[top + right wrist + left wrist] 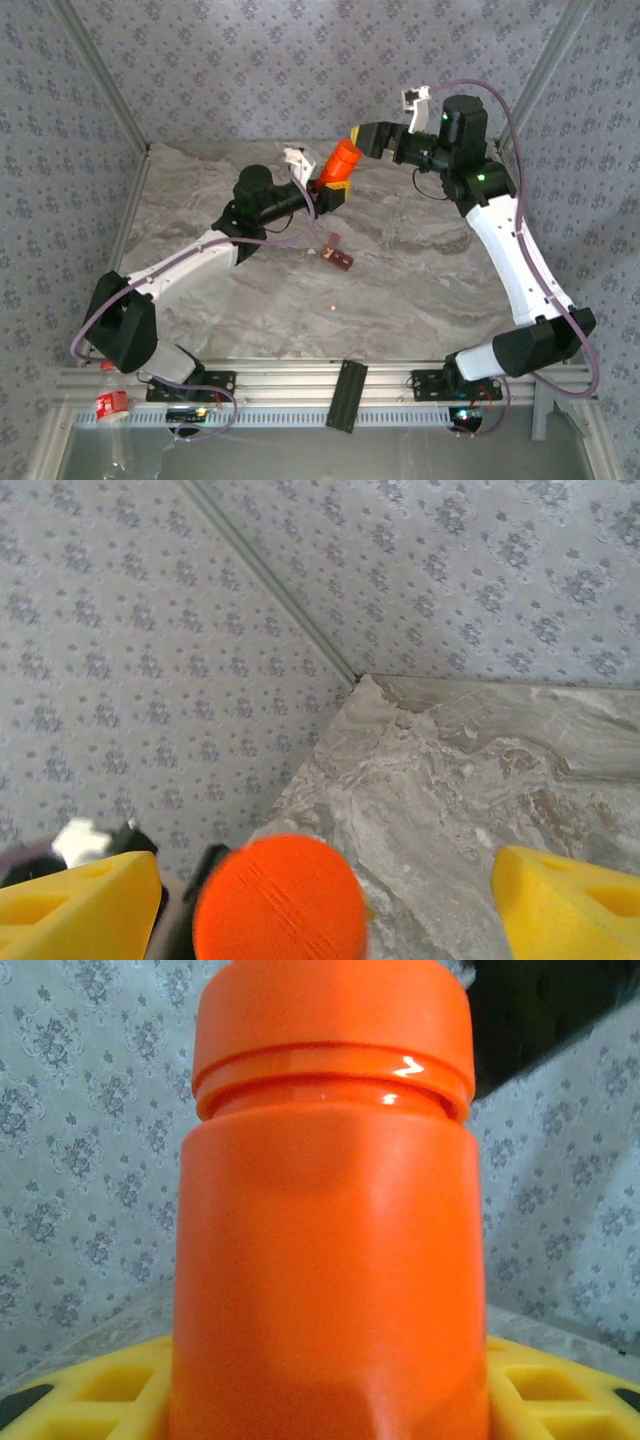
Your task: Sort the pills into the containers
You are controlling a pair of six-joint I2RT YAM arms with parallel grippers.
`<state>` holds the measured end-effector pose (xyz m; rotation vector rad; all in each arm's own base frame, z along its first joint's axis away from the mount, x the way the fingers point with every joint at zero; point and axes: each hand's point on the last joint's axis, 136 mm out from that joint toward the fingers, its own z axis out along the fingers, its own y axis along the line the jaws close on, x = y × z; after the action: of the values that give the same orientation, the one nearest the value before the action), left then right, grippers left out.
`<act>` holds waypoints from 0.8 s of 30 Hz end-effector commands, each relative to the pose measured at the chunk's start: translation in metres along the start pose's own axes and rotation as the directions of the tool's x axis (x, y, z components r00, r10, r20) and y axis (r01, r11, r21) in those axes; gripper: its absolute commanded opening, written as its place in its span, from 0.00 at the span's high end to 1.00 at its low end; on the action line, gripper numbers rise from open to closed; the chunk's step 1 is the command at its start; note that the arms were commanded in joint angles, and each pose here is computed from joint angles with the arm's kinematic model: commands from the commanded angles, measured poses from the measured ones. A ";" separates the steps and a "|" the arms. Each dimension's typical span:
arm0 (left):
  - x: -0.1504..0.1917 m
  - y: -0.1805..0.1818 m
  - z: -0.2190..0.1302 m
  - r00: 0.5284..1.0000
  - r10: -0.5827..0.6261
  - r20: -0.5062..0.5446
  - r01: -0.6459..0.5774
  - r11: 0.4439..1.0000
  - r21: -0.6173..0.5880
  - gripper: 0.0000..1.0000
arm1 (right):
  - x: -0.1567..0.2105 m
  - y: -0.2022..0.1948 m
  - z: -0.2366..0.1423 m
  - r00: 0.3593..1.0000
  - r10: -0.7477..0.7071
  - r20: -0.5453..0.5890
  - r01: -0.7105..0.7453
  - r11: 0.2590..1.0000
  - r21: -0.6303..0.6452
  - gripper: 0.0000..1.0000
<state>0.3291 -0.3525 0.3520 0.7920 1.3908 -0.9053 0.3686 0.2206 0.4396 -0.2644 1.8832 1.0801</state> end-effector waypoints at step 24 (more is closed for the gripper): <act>-0.023 -0.013 0.004 0.989 0.144 0.011 -0.144 0.989 -0.021 1.00 | 0.053 -0.003 0.009 0.986 0.118 -0.120 -0.094 0.977 0.189 0.26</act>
<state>0.3249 -0.3607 0.3358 0.8713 1.4198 -0.7930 0.3591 0.2369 0.3853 -0.1239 2.1388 0.9235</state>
